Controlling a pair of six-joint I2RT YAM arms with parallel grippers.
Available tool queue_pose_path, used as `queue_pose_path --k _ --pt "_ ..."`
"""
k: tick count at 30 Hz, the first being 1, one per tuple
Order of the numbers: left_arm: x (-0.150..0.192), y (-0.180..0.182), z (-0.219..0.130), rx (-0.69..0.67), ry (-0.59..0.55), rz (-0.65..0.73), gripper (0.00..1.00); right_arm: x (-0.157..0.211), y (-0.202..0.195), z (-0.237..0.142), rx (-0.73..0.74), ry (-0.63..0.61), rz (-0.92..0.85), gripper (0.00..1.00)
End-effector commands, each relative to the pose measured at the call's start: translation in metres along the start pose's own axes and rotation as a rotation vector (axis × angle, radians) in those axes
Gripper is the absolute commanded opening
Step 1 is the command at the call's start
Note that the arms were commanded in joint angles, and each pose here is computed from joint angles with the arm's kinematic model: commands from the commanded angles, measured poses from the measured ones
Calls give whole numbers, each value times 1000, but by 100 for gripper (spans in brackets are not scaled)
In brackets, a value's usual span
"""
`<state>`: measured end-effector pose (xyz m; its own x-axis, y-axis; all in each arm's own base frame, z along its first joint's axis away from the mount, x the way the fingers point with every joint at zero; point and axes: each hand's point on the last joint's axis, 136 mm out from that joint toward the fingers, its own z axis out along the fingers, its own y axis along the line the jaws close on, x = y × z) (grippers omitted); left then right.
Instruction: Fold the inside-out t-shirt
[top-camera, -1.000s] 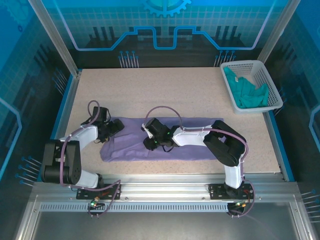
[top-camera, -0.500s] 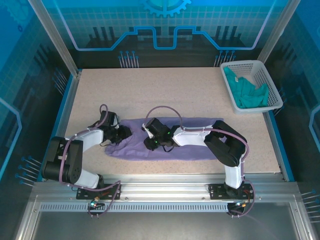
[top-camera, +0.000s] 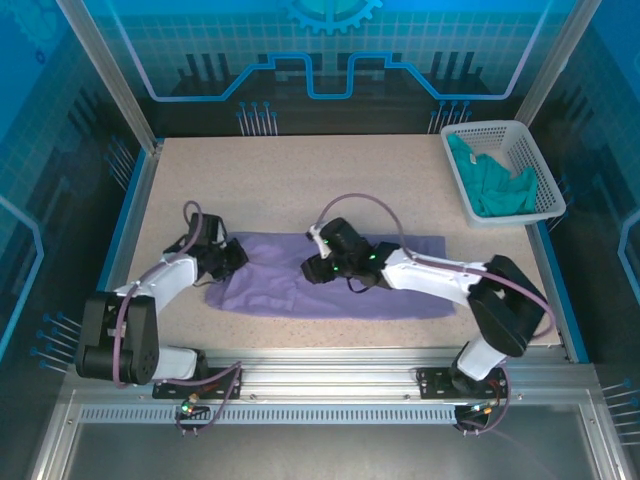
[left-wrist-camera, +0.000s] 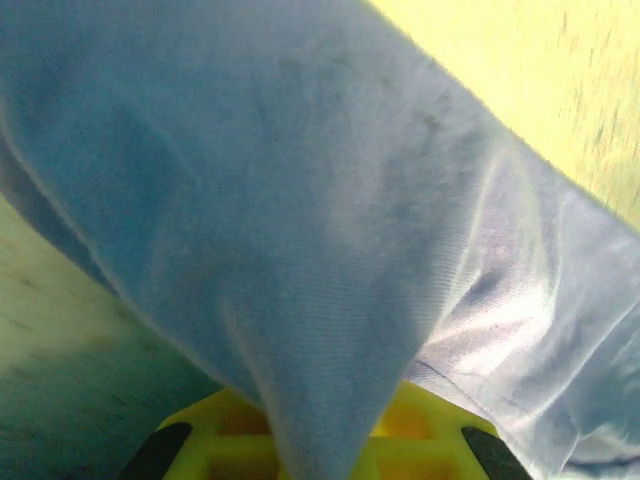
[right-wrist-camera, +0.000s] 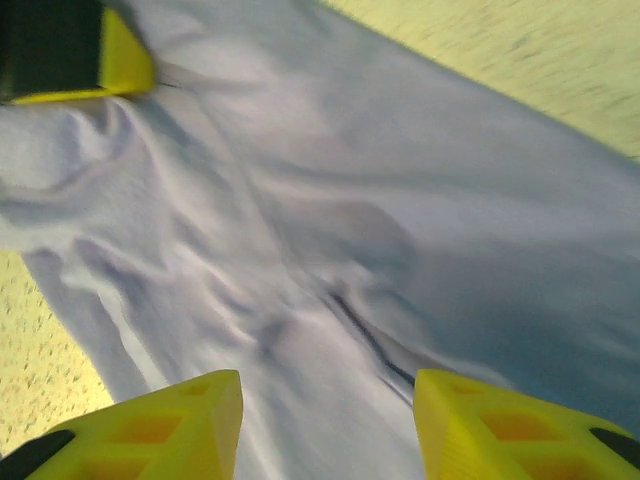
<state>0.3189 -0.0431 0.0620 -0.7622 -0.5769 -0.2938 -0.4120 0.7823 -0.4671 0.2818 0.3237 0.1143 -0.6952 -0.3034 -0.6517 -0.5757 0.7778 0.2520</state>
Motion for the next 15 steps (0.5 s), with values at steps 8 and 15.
queue_pose_path --k 8,15 --pt "-132 85 -81 -565 -218 103 0 16 -64 -44 62 -36 124 52" --pt "-156 52 -98 -727 -256 271 0 30 -87 -63 106 -67 155 53"
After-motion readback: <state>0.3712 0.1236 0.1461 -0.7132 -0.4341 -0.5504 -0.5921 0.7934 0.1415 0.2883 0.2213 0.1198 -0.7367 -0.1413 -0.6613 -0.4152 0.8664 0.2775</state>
